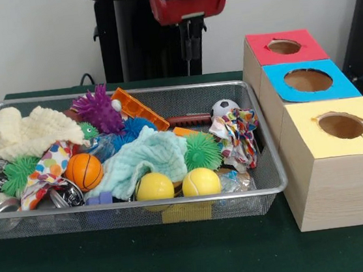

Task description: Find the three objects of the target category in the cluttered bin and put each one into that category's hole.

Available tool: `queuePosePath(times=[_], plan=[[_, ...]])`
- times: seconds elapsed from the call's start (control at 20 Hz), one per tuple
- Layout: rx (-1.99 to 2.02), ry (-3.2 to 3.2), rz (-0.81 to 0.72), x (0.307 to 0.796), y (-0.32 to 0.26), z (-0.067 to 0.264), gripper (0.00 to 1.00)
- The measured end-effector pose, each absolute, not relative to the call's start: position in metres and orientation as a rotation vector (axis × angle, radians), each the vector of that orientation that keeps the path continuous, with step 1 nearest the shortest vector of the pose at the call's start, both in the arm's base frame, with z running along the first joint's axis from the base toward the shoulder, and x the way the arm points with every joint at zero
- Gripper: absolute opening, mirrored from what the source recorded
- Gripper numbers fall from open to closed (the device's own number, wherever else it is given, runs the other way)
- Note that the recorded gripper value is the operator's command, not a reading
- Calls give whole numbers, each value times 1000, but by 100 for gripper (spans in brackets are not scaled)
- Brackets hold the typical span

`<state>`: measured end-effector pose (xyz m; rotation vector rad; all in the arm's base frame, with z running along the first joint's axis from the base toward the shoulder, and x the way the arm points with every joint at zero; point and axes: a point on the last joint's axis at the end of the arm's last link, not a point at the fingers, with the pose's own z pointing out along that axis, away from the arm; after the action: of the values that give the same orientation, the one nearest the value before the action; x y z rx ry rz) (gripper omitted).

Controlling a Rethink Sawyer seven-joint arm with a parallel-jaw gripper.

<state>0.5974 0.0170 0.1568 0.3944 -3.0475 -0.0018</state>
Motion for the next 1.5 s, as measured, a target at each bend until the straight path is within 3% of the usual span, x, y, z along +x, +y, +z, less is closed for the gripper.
queuePosePath(times=[0.8, 1.5], plan=[[294, -3151, 18, 666, -29, 189, 0], [229, -3193, 27, 707, -88, 162, 0]])
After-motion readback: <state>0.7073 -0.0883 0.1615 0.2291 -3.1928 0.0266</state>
